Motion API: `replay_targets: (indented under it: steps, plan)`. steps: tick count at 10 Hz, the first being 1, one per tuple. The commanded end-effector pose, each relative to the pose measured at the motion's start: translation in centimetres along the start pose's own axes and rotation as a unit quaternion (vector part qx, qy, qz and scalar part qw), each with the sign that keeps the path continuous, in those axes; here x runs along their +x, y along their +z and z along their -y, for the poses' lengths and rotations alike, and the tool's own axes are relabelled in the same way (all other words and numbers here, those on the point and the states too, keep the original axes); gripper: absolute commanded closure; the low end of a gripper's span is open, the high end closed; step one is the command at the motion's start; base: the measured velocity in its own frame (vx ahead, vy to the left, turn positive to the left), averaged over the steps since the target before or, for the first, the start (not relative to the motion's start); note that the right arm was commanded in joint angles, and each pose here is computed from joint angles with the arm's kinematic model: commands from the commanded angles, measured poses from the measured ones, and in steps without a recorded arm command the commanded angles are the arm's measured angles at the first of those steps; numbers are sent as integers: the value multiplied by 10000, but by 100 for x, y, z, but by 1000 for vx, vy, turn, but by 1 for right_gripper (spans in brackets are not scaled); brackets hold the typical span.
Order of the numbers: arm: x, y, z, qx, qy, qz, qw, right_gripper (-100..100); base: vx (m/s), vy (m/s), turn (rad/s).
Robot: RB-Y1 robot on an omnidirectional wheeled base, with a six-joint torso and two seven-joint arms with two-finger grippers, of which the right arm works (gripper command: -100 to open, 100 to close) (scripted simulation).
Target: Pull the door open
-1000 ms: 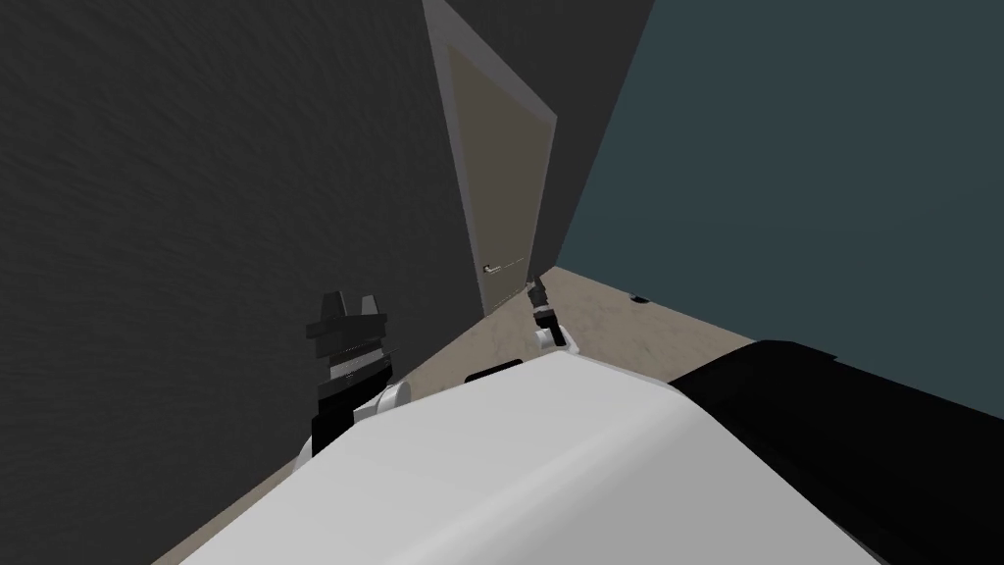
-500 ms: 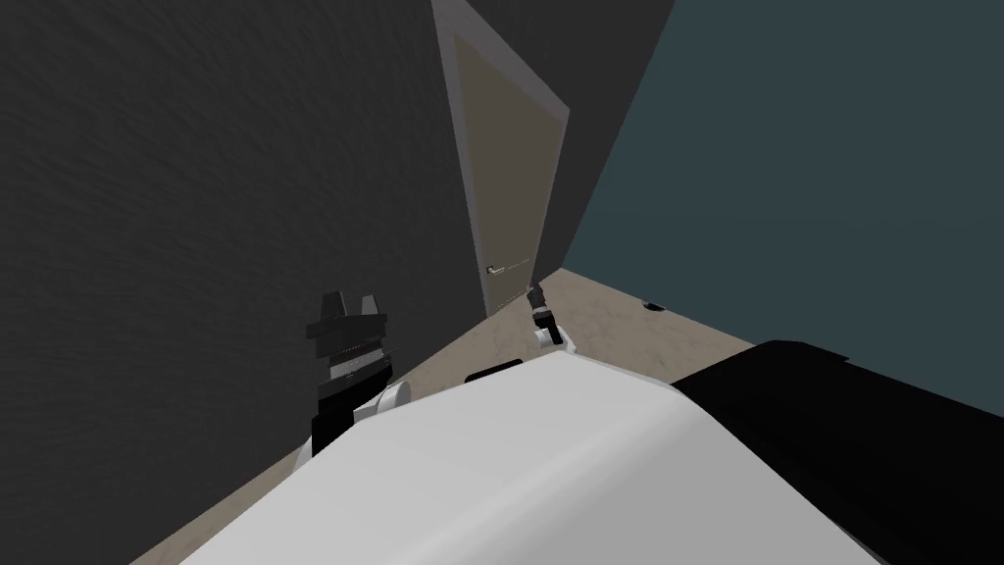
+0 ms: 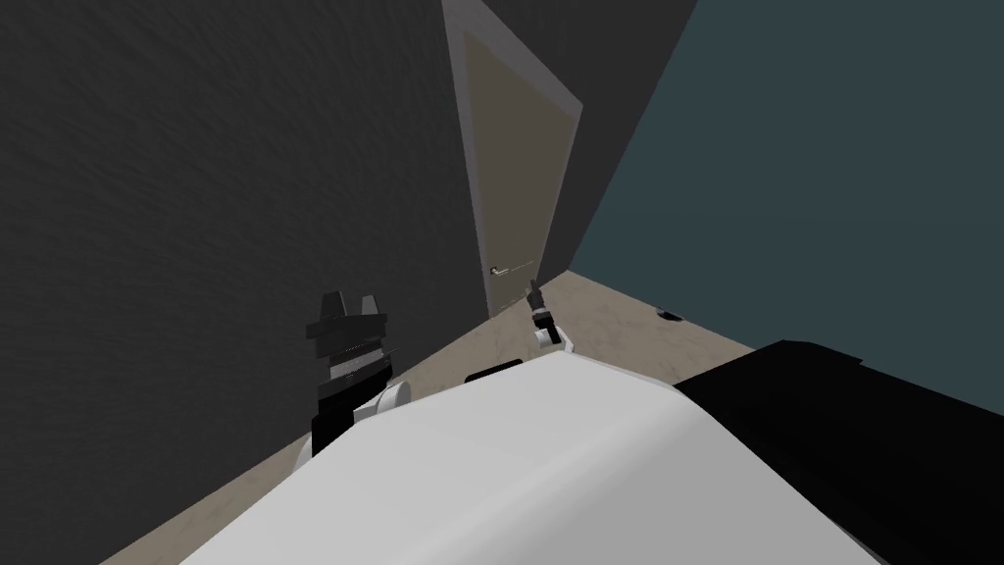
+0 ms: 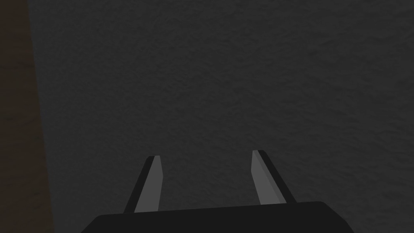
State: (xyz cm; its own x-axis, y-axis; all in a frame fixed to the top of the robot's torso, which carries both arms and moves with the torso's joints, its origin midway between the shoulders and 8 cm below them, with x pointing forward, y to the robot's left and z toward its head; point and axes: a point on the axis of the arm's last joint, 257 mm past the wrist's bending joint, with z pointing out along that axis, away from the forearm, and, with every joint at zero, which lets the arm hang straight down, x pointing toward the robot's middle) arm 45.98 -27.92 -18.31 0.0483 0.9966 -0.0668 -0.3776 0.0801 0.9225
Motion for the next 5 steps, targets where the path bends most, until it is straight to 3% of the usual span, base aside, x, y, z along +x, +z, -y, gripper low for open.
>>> replay_targets:
  steps: [1,5]
  plan:
    - [-16,22,105,57,9,2,10000,-100,59,-66,202]
    - [-53,-19,373,279,20,16,9996,-100,52,-51,116]
